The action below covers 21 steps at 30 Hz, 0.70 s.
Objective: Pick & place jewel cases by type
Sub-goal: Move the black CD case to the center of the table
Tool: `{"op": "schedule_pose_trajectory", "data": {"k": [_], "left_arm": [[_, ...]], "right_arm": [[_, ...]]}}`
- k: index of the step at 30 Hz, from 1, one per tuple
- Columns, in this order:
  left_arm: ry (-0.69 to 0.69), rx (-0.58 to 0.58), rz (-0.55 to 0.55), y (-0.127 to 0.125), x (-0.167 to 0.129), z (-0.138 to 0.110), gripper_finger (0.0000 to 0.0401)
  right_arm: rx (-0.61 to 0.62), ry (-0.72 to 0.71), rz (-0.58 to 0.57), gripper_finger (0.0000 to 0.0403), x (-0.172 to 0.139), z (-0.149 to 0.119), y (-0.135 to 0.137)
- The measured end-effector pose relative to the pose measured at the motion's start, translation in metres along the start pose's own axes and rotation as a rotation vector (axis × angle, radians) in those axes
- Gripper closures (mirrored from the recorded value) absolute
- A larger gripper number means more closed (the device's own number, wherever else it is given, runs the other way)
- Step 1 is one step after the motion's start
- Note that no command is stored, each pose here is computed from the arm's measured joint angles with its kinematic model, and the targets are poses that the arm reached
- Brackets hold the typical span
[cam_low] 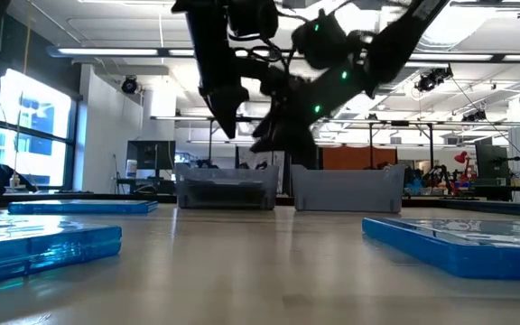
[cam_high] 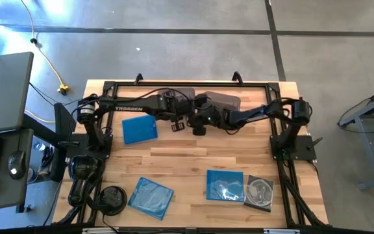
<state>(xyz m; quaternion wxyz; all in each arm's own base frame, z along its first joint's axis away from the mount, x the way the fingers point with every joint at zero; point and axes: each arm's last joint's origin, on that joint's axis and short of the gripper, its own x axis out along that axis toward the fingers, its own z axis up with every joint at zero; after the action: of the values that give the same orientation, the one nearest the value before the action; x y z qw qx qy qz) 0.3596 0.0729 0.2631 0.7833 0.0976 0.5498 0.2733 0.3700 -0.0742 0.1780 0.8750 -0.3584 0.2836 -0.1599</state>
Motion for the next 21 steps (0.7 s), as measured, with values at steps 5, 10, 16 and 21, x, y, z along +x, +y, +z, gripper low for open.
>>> {"op": "schedule_pose_trajectory", "data": {"k": [5,10,16,21], "left_arm": [[-0.018,0.027,-0.163,-0.018,-0.008,0.0,0.0274],[-0.117,0.014,-0.386,-0.044,-0.02,0.007,0.0274],[-0.237,0.172,-0.57,-0.088,-0.036,0.003,0.0274],[-0.363,0.248,-0.586,-0.119,-0.042,-0.003,0.0274]], "right_arm": [[-0.081,0.06,-0.035,0.0206,-0.036,0.026,0.004],[-0.099,0.135,-0.039,0.0206,-0.093,0.049,0.009],[0.139,0.105,0.295,0.0206,-0.178,0.057,0.02],[0.386,0.205,0.565,0.0206,-0.22,0.055,0.042]]}}
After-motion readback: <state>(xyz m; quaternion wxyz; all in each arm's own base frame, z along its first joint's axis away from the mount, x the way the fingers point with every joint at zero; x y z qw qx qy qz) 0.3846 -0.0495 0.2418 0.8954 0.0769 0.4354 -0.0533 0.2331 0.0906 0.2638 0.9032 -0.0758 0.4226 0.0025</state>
